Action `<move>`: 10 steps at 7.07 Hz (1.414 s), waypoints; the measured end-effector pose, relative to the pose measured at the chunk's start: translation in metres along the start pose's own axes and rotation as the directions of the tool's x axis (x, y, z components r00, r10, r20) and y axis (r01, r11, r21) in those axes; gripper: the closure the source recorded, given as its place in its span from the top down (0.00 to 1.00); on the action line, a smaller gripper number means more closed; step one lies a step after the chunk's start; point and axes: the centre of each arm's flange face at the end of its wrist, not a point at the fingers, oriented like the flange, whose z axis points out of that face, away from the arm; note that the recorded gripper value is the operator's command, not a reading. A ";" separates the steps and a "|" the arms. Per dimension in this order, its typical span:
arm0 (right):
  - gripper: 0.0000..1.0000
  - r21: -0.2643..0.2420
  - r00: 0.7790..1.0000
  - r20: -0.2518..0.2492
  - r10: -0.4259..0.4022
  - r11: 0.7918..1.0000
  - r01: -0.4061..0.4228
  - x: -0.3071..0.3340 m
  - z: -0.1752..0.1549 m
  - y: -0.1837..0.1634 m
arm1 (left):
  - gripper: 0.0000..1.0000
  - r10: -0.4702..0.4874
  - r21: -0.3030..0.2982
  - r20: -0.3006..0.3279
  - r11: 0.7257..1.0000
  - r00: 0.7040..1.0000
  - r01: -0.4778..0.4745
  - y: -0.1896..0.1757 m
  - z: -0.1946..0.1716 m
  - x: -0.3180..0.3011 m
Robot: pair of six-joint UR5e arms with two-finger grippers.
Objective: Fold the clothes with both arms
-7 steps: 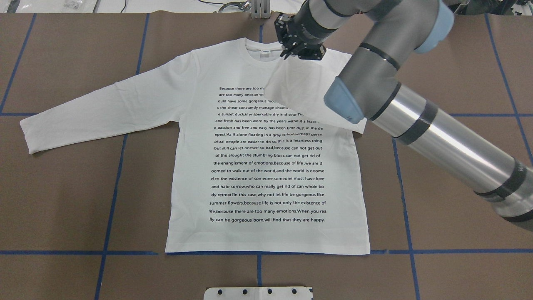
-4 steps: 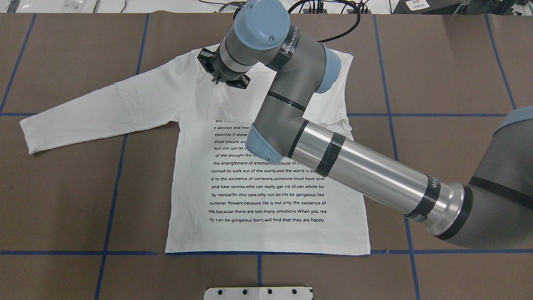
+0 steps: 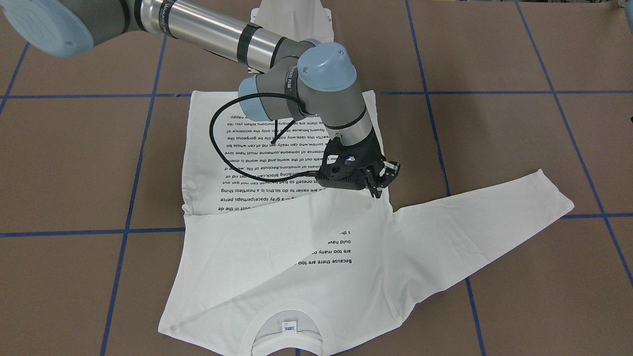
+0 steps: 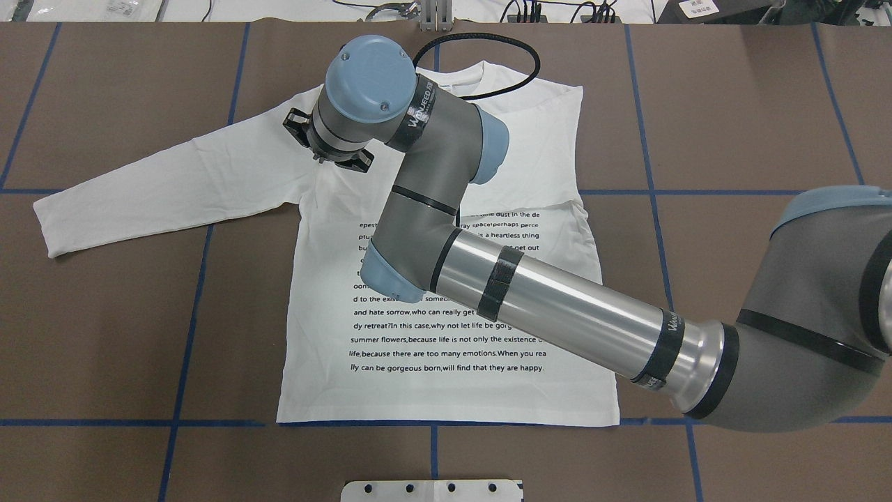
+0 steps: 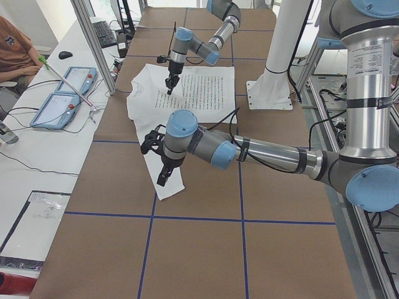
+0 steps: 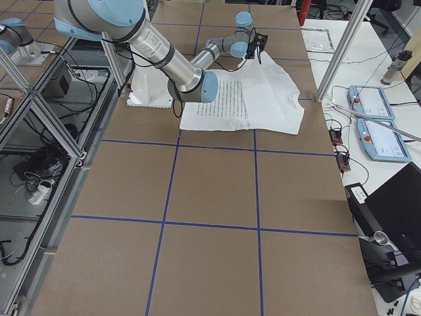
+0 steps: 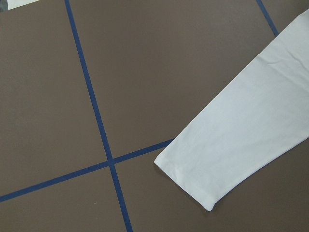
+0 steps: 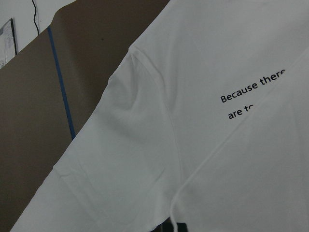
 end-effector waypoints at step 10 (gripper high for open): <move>0.99 -0.052 0.984 -0.055 0.169 0.984 -0.172 0.157 -0.106 -0.123 | 0.87 -0.146 -0.078 -0.020 0.986 0.989 0.144 -0.031 0.110 -0.039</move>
